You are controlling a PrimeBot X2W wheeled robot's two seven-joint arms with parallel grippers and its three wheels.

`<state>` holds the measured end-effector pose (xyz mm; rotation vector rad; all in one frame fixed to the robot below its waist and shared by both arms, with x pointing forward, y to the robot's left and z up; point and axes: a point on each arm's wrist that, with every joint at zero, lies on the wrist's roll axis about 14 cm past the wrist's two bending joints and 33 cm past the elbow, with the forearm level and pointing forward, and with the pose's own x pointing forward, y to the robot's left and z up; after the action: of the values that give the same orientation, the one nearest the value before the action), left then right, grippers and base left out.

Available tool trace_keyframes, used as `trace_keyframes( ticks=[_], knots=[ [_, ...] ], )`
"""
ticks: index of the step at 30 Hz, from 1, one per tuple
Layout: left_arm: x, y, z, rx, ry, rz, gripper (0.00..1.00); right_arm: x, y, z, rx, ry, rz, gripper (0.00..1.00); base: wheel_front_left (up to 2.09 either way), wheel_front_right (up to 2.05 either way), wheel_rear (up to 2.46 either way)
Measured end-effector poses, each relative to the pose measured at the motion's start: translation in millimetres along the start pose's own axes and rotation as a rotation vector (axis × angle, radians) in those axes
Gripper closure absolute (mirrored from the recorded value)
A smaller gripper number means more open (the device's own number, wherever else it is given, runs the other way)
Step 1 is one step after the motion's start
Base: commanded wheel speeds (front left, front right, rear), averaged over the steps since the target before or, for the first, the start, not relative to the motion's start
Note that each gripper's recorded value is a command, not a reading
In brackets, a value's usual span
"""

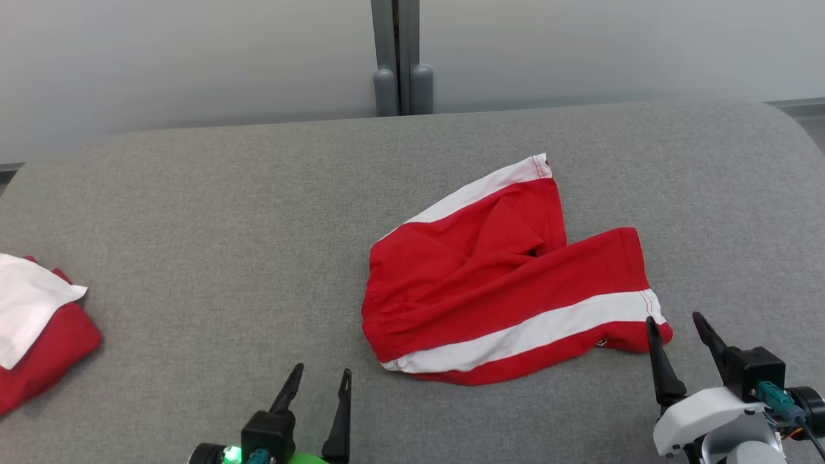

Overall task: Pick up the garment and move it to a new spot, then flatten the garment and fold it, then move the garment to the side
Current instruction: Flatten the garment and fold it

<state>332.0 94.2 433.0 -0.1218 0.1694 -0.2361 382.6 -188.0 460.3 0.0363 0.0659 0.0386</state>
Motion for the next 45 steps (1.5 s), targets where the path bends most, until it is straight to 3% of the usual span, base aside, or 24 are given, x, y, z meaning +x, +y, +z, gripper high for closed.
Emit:
trace_keyframes(
  ticks=[10, 26, 31, 36, 41, 43, 45],
  knots=[
    [17, -36, -26, -0.120, 0.101, -0.166, 0.00, 17, -2, -5, -0.004, 0.013, -0.005, 0.00, 0.00, 0.00, 0.00],
    [40, -73, -44, -0.184, 0.179, -0.301, 0.00, 32, -15, -22, -0.009, 0.057, -0.038, 0.00, 0.00, 0.00, 0.00],
    [41, -75, -41, -0.192, 0.169, -0.314, 0.28, 34, -14, -23, -0.008, 0.059, -0.035, 0.00, 0.00, 0.00, 0.00],
    [40, -76, -34, -0.185, 0.149, -0.327, 0.29, 36, -12, -23, -0.007, 0.058, -0.029, 0.00, 0.00, 0.00, 0.00],
    [36, -77, -29, -0.187, 0.134, -0.334, 0.44, 37, -8, -21, -0.005, 0.053, -0.020, 0.00, 0.00, 0.00, 0.00],
    [33, -77, -28, -0.192, 0.132, -0.335, 0.55, 37, -7, -21, -0.004, 0.053, -0.016, 0.00, 0.00, 0.00, 0.00],
    [30, -77, -29, -0.192, 0.134, -0.334, 0.84, 38, -6, -21, -0.003, 0.052, -0.013, 0.00, 0.00, 0.00, 0.00]
  ],
)
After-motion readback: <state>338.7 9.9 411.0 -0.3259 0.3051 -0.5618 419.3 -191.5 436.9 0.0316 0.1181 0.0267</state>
